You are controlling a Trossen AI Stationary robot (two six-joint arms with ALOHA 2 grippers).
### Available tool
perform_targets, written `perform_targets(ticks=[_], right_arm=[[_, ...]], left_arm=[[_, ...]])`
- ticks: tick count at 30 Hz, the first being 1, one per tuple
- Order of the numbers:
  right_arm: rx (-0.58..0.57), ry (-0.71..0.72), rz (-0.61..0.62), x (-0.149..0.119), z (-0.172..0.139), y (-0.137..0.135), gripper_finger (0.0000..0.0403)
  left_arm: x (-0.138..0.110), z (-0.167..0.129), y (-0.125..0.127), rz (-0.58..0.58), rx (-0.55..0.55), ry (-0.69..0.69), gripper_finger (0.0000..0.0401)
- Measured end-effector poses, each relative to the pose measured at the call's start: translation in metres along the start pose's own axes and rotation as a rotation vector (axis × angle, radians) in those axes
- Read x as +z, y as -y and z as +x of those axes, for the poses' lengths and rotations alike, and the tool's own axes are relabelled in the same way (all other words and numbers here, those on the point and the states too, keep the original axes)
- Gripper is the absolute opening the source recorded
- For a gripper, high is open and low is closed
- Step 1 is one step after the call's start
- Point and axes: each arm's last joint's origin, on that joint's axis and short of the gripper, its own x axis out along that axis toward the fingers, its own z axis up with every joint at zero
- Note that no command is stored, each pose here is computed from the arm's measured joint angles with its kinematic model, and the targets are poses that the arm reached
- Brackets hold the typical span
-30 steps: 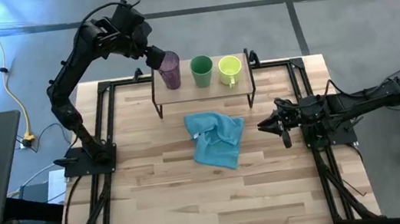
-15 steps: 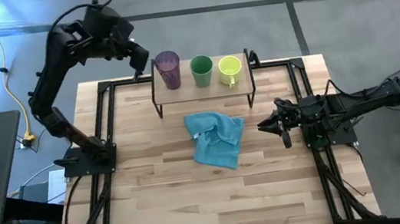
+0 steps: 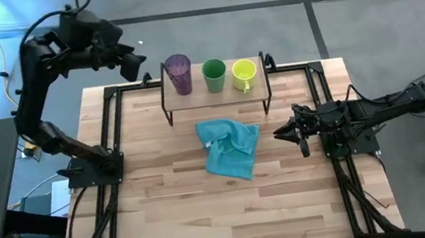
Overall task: Stack small to large cups/mugs on shelf
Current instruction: Return to Home Position
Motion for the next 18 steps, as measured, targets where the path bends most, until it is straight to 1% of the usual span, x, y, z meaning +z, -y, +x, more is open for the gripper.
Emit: perform_targets(ticks=[4, 7, 10, 14, 18], right_arm=[[0.0, -0.001, 0.002, 0.0, 0.0, 0.0, 0.0057], [0.0, -0.001, 0.003, 0.0, 0.0, 0.0, 0.0057], [0.0, -0.001, 0.036, 0.0, 0.0, 0.0, 0.0057], [0.0, -0.001, 0.095, 0.0, 0.0, 0.0, 0.0057], [0.001, 0.0, 0.089, 0.0, 0.0, 0.0, 0.0057]], left_arm=[[-0.005, -0.017, 0.0, -0.033, -0.022, 0.034, 0.0255], [-0.01, -0.031, 0.0, -0.06, -0.061, 0.06, 0.0255], [-0.015, -0.044, 0.001, -0.075, -0.115, 0.08, 0.0255], [-0.023, -0.061, 0.008, -0.046, -0.198, 0.103, 0.0255], [-0.03, -0.074, 0.02, 0.011, -0.27, 0.127, 0.0255]])
